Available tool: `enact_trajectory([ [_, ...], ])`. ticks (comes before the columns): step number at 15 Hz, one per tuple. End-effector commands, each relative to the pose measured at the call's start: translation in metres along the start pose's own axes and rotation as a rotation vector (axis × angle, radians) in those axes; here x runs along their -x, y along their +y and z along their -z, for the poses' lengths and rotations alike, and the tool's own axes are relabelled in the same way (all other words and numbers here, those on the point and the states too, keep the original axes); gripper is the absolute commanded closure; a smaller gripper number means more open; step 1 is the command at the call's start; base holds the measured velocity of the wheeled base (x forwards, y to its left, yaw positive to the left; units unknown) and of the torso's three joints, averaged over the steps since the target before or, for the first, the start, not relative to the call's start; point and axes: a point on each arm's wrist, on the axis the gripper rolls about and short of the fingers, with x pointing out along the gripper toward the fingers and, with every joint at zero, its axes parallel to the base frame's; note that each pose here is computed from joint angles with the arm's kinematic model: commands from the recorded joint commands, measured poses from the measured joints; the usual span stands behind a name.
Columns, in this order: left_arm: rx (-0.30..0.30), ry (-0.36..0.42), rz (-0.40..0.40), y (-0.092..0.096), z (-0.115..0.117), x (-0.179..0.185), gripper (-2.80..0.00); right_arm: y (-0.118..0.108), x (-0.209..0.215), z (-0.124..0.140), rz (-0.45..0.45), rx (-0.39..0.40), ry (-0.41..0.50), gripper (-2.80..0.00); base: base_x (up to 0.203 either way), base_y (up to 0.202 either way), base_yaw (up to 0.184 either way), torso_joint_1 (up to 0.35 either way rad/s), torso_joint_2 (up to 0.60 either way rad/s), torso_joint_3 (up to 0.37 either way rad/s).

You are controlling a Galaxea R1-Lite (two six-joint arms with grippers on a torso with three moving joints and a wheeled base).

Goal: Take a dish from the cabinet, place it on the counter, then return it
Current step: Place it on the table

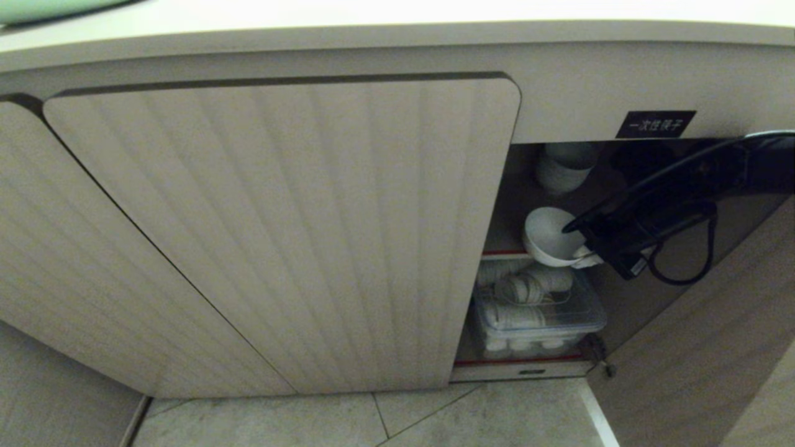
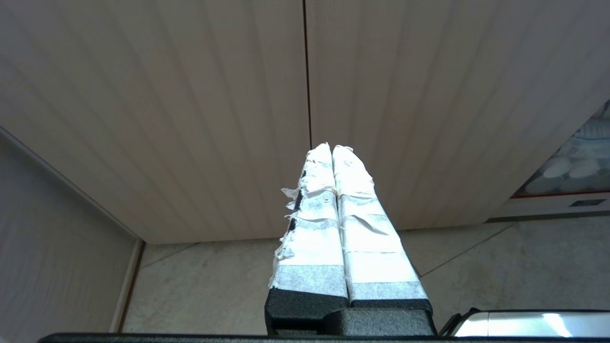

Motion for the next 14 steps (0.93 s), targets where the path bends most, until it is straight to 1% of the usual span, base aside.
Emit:
enact_trajectory([
  [1, 0.000, 0.000, 0.000, 0.000, 0.000, 0.000, 0.00, -0.002, 0.002, 0.003, 0.006, -0.005, 0.008, 0.00, 0.000, 0.000, 0.000, 0.000, 0.00, 0.000],
  [9, 0.000, 0.000, 0.000, 0.000, 0.000, 0.000, 0.00, -0.016, 0.003, 0.021, 0.058, 0.004, 0.052, 0.00, 0.000, 0.000, 0.000, 0.000, 0.00, 0.000],
  [13, 0.000, 0.000, 0.000, 0.000, 0.000, 0.000, 0.00, -0.027, 0.005, 0.031, 0.095, 0.003, 0.076, 0.00, 0.000, 0.000, 0.000, 0.000, 0.00, 0.000],
  [14, 0.001, 0.000, 0.000, 0.000, 0.000, 0.000, 0.00, -0.030, 0.006, 0.034, 0.103, 0.015, 0.082, 0.00, 0.000, 0.000, 0.000, 0.000, 0.00, 0.000],
])
